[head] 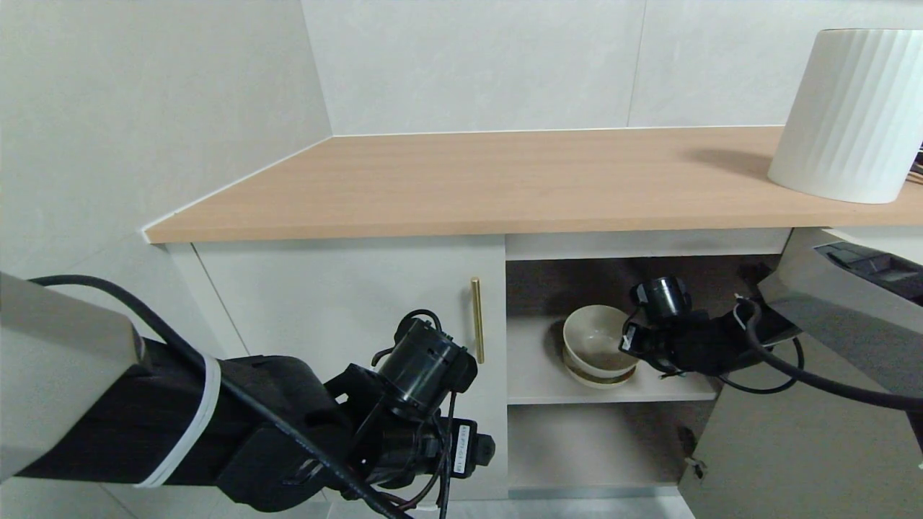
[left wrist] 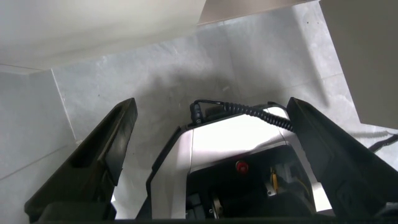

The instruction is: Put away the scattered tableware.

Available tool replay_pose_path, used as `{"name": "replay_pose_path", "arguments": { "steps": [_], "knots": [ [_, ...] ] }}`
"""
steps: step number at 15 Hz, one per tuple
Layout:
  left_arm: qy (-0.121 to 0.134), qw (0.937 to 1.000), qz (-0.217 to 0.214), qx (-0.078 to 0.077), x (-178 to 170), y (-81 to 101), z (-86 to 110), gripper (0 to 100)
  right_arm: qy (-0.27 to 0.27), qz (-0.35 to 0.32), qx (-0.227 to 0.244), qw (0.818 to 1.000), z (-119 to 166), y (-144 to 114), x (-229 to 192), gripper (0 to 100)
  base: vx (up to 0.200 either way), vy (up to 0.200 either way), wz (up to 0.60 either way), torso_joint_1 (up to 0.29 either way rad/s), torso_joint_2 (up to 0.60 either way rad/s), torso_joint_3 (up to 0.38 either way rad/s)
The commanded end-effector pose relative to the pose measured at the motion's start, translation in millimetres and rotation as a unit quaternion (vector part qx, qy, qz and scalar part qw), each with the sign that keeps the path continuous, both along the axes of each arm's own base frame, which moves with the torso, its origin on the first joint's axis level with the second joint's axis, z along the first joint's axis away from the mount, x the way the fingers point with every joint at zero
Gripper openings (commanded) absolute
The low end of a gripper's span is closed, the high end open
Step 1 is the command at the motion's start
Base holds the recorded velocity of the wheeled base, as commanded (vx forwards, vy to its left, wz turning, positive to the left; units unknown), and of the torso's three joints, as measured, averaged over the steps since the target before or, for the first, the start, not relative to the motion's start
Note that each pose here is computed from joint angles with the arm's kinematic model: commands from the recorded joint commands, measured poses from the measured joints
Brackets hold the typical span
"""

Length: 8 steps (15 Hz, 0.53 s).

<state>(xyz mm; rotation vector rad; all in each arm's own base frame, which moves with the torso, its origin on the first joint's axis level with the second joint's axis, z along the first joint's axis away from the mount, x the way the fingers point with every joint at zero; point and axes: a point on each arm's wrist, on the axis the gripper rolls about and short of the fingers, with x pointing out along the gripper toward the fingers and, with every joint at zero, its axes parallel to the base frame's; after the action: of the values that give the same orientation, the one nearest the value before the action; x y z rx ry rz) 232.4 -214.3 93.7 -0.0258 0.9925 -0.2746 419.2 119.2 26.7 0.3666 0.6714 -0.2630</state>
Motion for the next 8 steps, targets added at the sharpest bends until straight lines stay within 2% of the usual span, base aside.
{"name": "replay_pose_path", "arguments": {
  "steps": [1, 7, 8],
  "knots": [
    [0.001, 1.0000, 0.000, 0.001, 0.2, -0.2, -0.6, 100, 0.000, 0.001, 0.000, 1.000, -0.6, 0.3, 0.4, 0, 0.000, 0.000, 0.00, 0.000, 0.00, 0.000],
    [0.001, 1.0000, 0.001, 0.001, 0.6, 0.1, -1.1, 100, 0.007, 0.004, -0.003, 1.000, -5.0, 1.6, -0.1, 0, 0.000, 0.000, 0.00, 0.000, 0.00, 0.000],
    [0.002, 1.0000, 0.000, 0.002, 0.4, -0.4, -1.6, 100, 0.008, 0.005, -0.002, 1.000, -5.6, 2.2, -0.2, 100, 0.000, 0.000, 0.00, 0.000, 0.00, 0.000]
  ]
}}
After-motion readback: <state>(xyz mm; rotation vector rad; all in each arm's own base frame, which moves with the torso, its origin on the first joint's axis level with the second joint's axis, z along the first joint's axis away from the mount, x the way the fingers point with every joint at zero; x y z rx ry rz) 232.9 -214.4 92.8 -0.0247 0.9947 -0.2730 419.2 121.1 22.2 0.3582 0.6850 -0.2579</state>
